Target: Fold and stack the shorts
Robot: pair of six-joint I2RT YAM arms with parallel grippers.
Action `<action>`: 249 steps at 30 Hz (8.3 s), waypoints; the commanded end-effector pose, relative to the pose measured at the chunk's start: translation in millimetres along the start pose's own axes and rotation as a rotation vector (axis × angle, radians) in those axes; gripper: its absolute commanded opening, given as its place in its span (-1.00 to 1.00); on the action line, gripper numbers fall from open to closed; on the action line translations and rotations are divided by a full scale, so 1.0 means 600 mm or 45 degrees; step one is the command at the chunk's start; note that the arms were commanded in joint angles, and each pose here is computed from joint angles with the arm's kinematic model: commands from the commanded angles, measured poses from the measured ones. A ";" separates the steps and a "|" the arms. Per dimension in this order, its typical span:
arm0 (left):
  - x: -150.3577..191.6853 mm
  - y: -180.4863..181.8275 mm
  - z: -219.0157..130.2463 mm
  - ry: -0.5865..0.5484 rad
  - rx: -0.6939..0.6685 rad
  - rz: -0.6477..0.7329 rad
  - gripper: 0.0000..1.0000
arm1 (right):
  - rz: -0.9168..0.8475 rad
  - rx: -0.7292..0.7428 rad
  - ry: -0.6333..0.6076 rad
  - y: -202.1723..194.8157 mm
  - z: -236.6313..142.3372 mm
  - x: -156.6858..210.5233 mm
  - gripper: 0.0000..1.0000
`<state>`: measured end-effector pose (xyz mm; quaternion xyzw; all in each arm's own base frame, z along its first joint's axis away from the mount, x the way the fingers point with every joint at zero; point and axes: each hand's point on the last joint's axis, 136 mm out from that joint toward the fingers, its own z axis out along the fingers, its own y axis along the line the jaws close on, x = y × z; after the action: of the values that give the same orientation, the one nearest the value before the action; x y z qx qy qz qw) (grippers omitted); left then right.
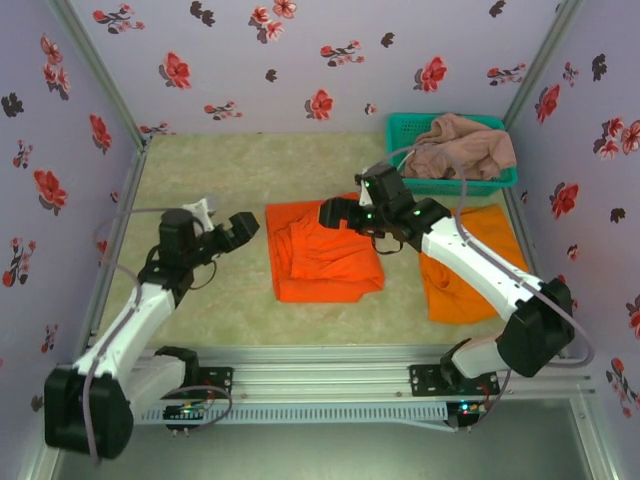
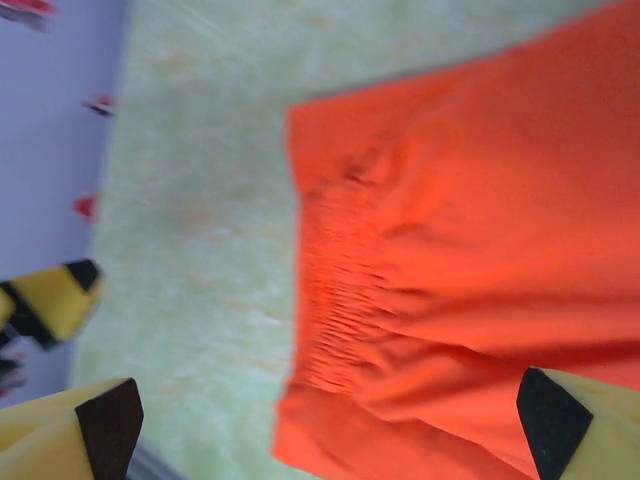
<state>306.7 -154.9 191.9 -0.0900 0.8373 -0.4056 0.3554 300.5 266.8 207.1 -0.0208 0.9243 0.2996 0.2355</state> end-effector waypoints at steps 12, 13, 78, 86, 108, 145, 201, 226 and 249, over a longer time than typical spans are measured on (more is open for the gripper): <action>0.089 0.026 0.194 0.428 -0.306 0.074 0.62 | 0.017 0.480 0.106 -0.158 0.025 0.075 0.94; 0.092 0.031 0.200 0.434 -0.327 0.070 0.58 | 0.022 0.484 0.109 -0.162 0.027 0.078 0.94; -0.042 0.103 0.157 0.306 -0.410 0.066 0.18 | 0.057 0.344 0.078 -0.192 -0.003 0.104 0.98; 0.006 -0.023 0.086 0.272 -0.187 0.017 0.96 | -0.045 0.261 -0.118 -0.186 -0.003 0.078 0.98; 0.218 0.135 0.125 0.427 -0.355 -0.163 0.98 | -0.037 0.184 0.059 -0.178 0.053 0.039 0.98; 0.226 0.149 0.119 0.410 -0.368 -0.163 0.99 | -0.001 -0.047 0.438 -0.138 0.270 0.052 0.04; 0.076 0.003 0.033 0.016 0.032 0.041 0.99 | -0.719 1.552 0.524 -0.329 -0.231 -0.065 -1.00; 0.069 0.001 0.039 0.019 0.024 0.036 0.99 | -0.701 1.829 0.518 -0.389 -0.356 -0.124 -0.98; 0.069 0.006 0.038 0.024 0.030 0.039 0.99 | -0.497 2.069 0.600 -0.560 -0.346 -0.135 0.22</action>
<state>288.2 -184.1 146.6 -0.0762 0.8481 -0.3985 0.3407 336.8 -121.3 193.4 -0.1022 0.8692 -0.4836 0.0133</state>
